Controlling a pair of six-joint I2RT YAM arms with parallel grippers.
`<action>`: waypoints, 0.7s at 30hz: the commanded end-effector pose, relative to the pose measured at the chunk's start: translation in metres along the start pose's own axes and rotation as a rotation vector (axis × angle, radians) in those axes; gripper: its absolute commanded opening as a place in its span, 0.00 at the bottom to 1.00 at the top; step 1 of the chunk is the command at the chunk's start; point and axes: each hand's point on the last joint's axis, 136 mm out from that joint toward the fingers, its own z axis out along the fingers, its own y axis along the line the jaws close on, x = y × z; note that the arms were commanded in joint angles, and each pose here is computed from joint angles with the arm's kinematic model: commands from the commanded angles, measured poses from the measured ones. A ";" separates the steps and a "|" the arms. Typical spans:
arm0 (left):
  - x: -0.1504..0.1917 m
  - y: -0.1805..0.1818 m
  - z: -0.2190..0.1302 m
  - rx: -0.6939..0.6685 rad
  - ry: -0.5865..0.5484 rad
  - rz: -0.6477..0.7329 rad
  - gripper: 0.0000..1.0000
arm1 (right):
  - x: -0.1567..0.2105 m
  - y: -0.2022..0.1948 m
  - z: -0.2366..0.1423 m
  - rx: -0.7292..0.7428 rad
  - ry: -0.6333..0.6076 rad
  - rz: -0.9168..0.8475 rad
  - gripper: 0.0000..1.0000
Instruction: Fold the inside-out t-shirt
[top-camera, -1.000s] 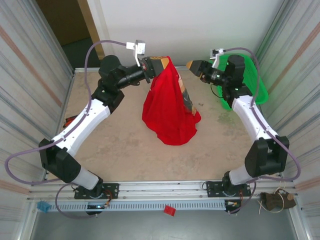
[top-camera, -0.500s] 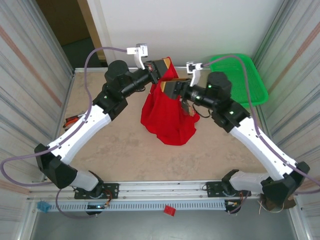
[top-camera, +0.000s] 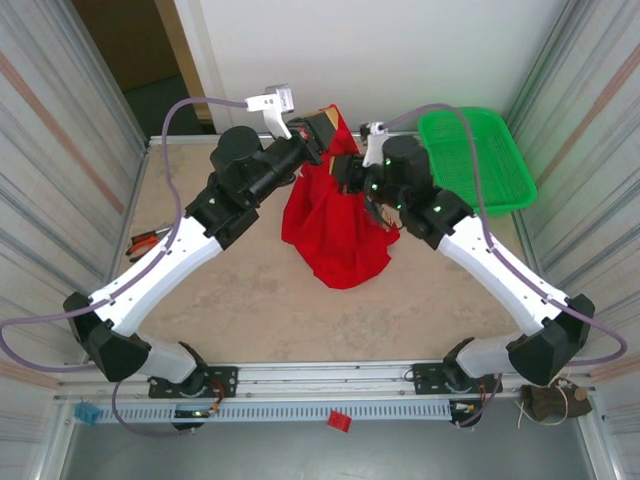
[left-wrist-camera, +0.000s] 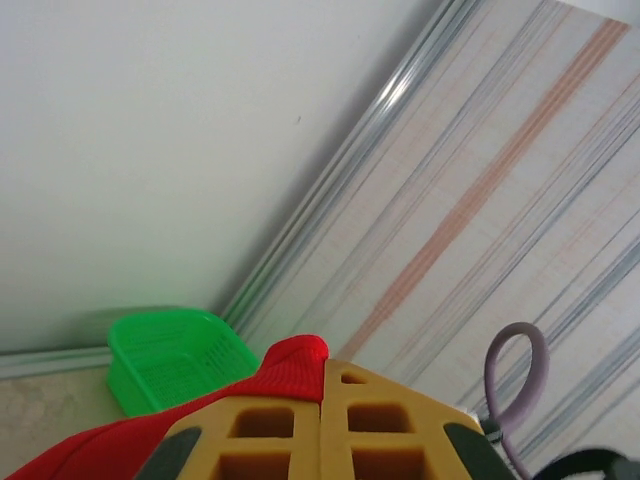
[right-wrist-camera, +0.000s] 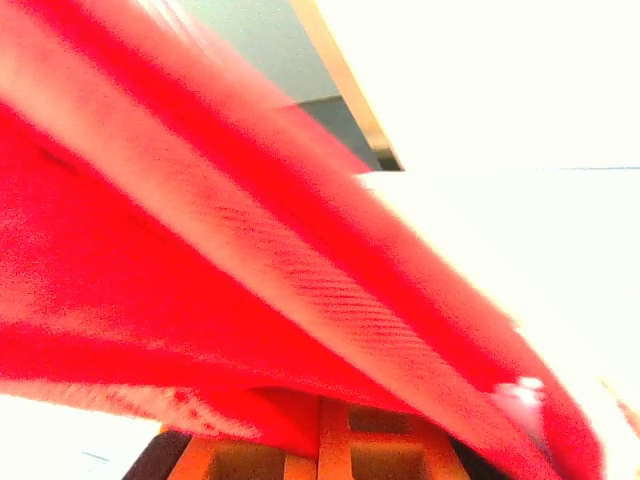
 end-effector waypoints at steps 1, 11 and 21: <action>-0.075 -0.038 -0.035 0.040 -0.192 0.102 0.00 | -0.038 0.035 -0.038 -0.215 0.000 -0.047 0.00; -0.080 -0.015 -0.029 0.025 -0.121 0.179 0.30 | -0.063 0.035 -0.072 -0.510 0.062 -0.069 0.00; 0.028 0.064 -0.068 -0.023 0.175 0.330 0.50 | -0.064 0.022 -0.068 -0.570 0.099 -0.037 0.00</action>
